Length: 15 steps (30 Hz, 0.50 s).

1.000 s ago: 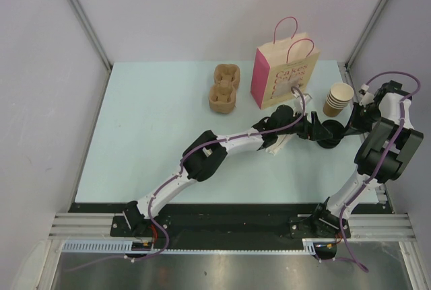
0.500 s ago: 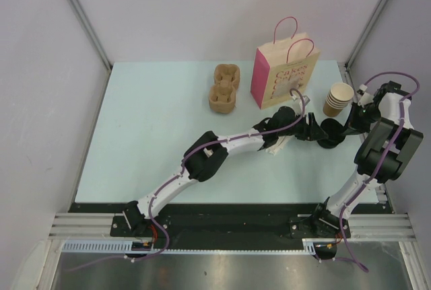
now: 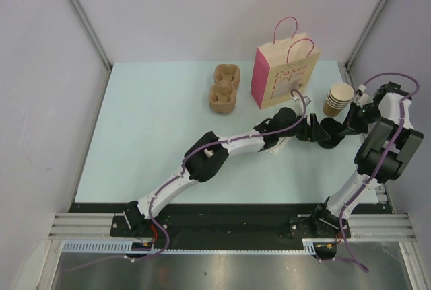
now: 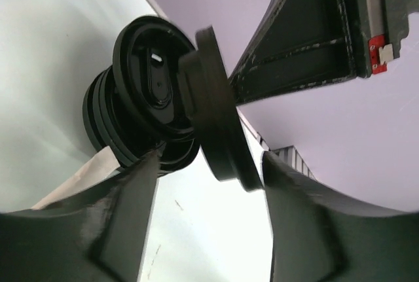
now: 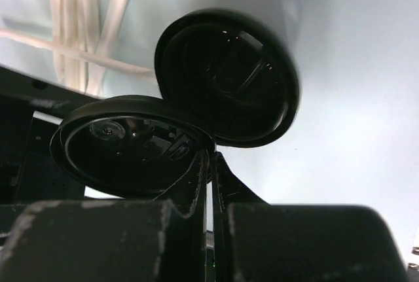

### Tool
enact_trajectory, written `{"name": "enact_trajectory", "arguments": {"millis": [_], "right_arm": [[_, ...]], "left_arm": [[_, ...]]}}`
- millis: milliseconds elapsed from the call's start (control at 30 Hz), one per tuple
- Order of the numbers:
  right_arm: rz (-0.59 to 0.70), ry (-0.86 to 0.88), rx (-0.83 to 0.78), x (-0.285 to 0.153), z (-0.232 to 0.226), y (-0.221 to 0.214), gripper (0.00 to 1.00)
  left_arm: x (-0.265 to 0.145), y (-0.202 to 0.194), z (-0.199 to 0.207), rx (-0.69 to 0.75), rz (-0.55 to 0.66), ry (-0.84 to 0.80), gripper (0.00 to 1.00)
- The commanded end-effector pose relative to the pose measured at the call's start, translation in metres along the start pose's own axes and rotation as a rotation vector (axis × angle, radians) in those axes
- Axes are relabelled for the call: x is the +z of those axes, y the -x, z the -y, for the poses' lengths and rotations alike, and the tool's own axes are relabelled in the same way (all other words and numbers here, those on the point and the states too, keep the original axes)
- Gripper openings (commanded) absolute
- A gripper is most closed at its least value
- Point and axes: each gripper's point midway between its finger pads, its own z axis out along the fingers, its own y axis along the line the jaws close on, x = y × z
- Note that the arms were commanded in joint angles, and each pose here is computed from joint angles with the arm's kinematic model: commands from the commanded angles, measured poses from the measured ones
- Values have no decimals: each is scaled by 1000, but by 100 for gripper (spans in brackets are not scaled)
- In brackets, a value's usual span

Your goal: Pack the takeout coffee

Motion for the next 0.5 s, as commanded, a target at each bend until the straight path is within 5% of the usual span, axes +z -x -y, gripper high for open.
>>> {"name": "enact_trajectory", "arguments": {"millis": [0, 300, 467], "right_arm": [[58, 49, -29, -25, -19, 6, 0], [165, 114, -83, -76, -44, 18, 0], [233, 205, -173, -111, -78, 13, 0]], "left_arm": [[-14, 45, 48, 43, 88, -101, 73], [-96, 91, 76, 101, 143, -69, 98], [-158, 107, 124, 239, 144, -126, 100]]}}
